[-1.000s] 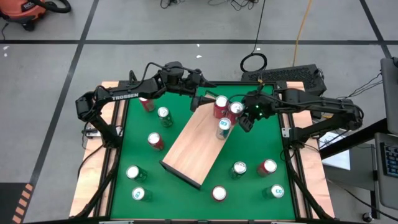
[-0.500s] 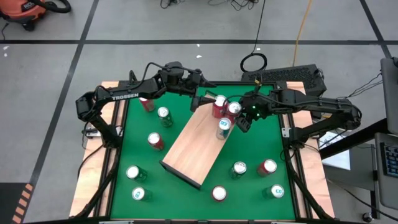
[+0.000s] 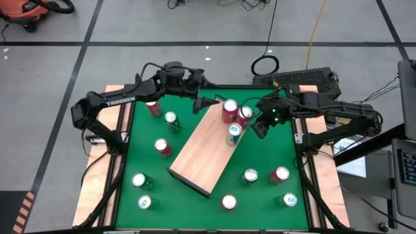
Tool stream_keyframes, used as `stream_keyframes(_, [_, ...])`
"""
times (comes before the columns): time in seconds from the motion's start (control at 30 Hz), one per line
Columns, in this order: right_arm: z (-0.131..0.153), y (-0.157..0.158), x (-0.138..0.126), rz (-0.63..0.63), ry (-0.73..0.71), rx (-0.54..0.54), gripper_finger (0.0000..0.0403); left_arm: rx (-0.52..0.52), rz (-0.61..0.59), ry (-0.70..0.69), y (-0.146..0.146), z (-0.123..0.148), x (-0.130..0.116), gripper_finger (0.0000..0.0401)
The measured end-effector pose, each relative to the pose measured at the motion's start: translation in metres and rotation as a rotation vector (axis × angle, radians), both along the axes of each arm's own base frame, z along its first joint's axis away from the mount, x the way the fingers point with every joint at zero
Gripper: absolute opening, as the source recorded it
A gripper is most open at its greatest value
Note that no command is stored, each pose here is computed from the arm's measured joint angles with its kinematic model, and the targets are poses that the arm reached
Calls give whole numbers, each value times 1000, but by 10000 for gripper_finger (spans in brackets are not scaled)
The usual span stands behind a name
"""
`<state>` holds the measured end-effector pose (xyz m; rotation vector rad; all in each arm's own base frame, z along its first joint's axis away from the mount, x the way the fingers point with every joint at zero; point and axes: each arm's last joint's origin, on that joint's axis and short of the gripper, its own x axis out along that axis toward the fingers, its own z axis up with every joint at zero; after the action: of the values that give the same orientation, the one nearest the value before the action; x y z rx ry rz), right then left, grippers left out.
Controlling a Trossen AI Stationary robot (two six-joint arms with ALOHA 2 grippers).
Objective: Sort soda cans
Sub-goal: Put the red soda can on the shelf and align it with the other red soda cans
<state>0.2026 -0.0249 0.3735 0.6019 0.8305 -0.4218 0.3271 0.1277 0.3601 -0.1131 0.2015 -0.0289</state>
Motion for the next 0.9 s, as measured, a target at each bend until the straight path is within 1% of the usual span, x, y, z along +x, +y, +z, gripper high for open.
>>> stream_keyframes(0.13, [3, 1, -5, -2, -14, 0, 210, -5, 19, 27, -6, 11, -15, 331])
stream_keyframes(0.27, [6, 1, -11, -7, -30, 2, 210, -8, 103, 98, -14, 18, -34, 332])
stream_keyframes(0.33, [8, 2, -14, -14, -37, 4, 210, -28, 138, 138, -20, 22, -44, 331])
stream_keyframes(0.4, [9, 2, -16, -14, -44, 3, 210, -82, 170, 184, -25, 23, -54, 331])
stream_keyframes(0.5, [11, 2, -20, 11, -48, -19, 210, -189, 228, 261, -33, 23, -69, 331])
stream_keyframes(0.63, [13, 3, -25, 36, -53, -40, 210, -265, 336, 379, -44, 19, -84, 331])
stream_keyframes(0.77, [14, 3, -29, 40, -51, -43, 210, -344, 409, 495, -58, 12, -93, 331])
stream_keyframes(0.9, [15, 4, -35, 45, -48, -36, 210, -463, 478, 628, -71, 2, -99, 331])
